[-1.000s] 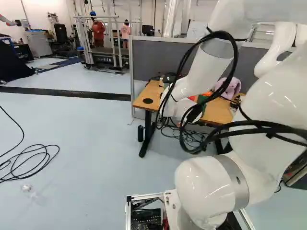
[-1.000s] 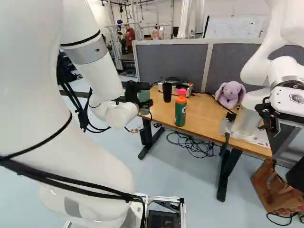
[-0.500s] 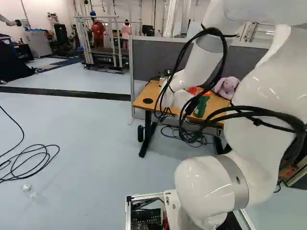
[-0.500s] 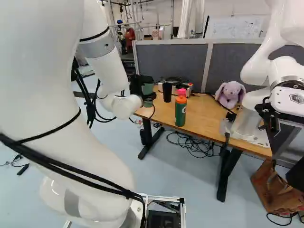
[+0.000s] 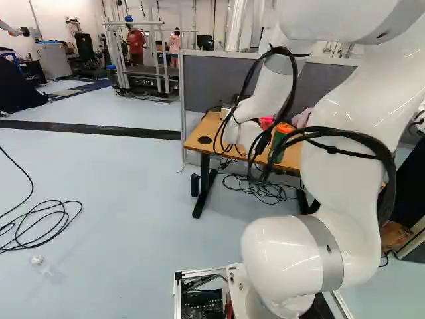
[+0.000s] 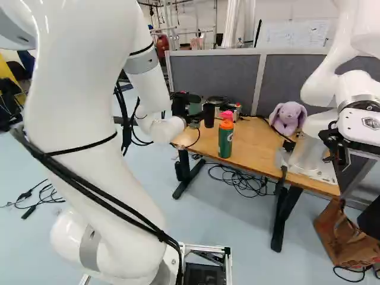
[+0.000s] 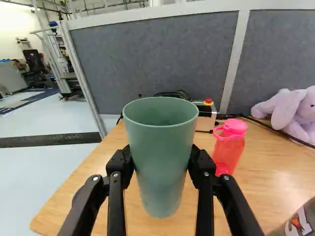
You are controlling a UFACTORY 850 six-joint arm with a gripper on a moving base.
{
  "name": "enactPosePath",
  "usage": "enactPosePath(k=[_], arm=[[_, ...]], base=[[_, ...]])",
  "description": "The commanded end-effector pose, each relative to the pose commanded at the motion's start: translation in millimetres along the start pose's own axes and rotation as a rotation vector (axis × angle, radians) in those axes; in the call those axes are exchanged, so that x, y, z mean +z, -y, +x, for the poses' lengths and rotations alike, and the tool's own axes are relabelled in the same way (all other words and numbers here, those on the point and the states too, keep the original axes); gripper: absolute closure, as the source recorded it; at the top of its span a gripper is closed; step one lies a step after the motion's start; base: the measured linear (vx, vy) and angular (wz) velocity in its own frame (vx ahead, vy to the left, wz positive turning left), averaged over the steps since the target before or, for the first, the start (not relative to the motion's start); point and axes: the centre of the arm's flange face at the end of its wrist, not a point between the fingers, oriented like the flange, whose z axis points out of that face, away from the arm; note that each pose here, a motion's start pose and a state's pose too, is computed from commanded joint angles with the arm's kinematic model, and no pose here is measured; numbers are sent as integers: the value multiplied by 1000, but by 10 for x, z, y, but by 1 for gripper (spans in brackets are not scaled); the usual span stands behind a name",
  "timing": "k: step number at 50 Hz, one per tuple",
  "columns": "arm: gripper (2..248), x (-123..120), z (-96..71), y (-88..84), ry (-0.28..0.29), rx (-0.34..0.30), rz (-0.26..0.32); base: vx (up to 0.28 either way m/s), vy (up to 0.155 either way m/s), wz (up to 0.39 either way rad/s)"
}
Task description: Place the green cup on the table
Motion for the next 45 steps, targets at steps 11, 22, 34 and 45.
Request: enactPosePath(k=[11,22,34,45], arm=[[123,44,-93,-26,4,3,-19],[123,70,-206,-34,27,-1,-23],[123,97,-331,-41,54,-6,-25],[123,124,-440,-48,72,-11,-27]], base=[[0,0,0],[0,0,0],[0,0,0],[0,0,0]])
